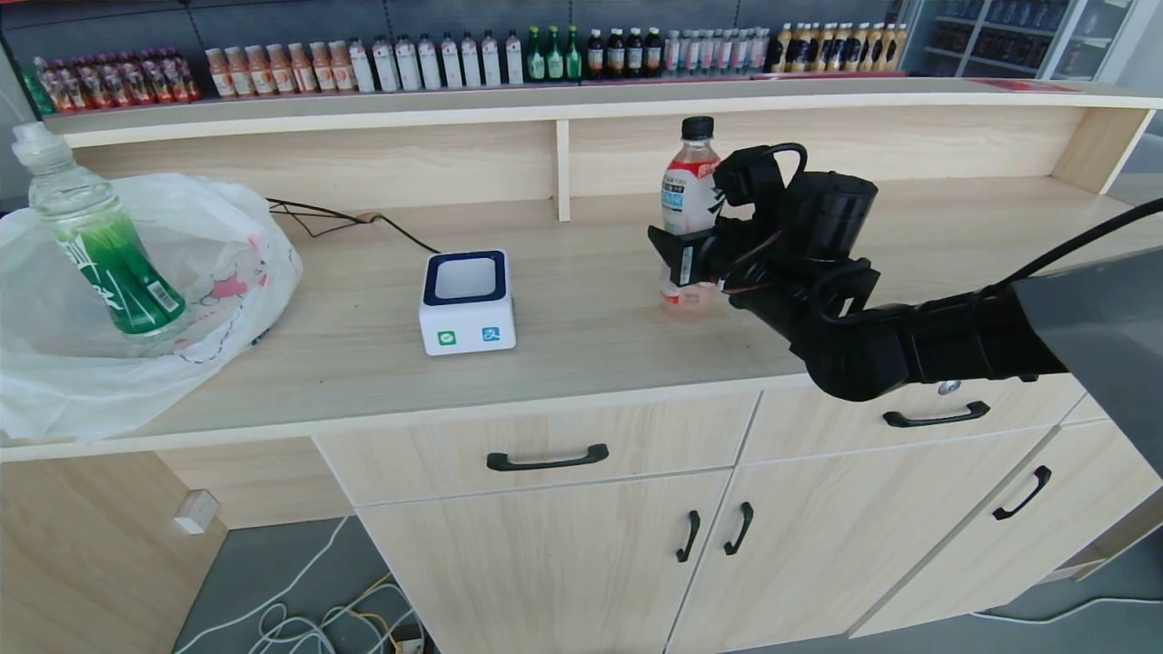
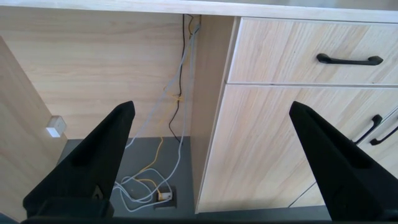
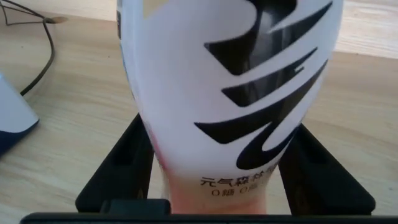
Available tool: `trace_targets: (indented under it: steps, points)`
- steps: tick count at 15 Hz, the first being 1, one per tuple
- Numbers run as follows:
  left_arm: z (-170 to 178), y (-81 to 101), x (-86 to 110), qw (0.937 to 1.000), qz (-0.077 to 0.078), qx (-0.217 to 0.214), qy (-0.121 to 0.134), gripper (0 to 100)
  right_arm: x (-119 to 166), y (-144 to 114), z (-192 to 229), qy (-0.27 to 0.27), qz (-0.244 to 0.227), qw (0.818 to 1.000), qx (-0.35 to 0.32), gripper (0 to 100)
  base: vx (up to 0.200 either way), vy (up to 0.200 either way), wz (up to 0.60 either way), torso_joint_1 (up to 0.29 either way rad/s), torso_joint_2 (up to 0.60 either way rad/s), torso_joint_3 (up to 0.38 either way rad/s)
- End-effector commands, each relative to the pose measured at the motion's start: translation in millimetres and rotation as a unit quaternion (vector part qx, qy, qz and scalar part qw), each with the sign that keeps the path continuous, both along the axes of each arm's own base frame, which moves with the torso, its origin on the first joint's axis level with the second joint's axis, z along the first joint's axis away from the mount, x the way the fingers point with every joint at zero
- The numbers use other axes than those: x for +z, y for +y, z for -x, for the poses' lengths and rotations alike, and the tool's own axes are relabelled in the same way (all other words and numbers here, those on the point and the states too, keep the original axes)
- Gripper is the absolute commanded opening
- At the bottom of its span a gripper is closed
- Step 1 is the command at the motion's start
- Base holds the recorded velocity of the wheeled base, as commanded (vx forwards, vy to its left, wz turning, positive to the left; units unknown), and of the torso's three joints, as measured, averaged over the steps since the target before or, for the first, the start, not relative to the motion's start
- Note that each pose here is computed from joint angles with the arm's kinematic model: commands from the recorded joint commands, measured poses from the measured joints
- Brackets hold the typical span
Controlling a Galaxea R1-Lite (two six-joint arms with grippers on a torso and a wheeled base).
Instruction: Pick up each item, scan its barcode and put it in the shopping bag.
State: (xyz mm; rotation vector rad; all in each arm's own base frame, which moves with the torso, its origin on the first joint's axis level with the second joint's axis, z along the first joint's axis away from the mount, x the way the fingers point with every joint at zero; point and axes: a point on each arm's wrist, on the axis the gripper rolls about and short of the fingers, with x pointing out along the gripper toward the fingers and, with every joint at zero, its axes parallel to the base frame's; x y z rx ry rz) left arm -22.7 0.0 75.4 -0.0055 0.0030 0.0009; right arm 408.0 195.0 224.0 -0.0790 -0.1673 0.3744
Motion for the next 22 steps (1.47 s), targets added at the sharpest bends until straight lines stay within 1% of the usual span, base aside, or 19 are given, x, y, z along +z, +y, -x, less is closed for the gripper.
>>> trace_targets:
  steps: [1, 10, 16, 18, 19, 21, 22]
  points:
    - [0, 0.0, 0.0, 1.0000, 0.000, 0.000, 0.000, 100, 2, 2, 2, -0.002, -0.001, 1.000, 0.003, 0, 0.000, 0.000, 0.00, 0.000, 0.00, 0.000]
    - [0, 0.0, 0.0, 1.0000, 0.000, 0.000, 0.000, 100, 16, -1, 10, -0.015, -0.007, 1.000, 0.004, 0, 0.000, 0.000, 0.00, 0.000, 0.00, 0.000]
    - [0, 0.0, 0.0, 1.0000, 0.000, 0.000, 0.000, 100, 34, -6, 23, -0.032, -0.009, 0.999, 0.004, 0, 0.000, 0.000, 0.00, 0.000, 0.00, 0.000]
    - [0, 0.0, 0.0, 1.0000, 0.000, 0.000, 0.000, 100, 42, -11, 38, -0.037, 0.000, 0.999, 0.003, 0, 0.000, 0.000, 0.00, 0.000, 0.00, 0.000]
    - [0, 0.0, 0.0, 1.0000, 0.000, 0.000, 0.000, 100, 45, -18, 62, -0.031, 0.014, 0.999, 0.007, 0, 0.000, 0.000, 0.00, 0.000, 0.00, 0.000]
    - [0, 0.0, 0.0, 1.0000, 0.000, 0.000, 0.000, 100, 48, -32, 90, -0.028, 0.034, 0.999, 0.005, 0, 0.000, 0.000, 0.00, 0.000, 0.00, 0.000]
    - [0, 0.0, 0.0, 1.0000, 0.000, 0.000, 0.000, 100, 53, -36, 104, -0.031, 0.032, 0.999, 0.008, 0, 0.000, 0.000, 0.00, 0.000, 0.00, 0.000]
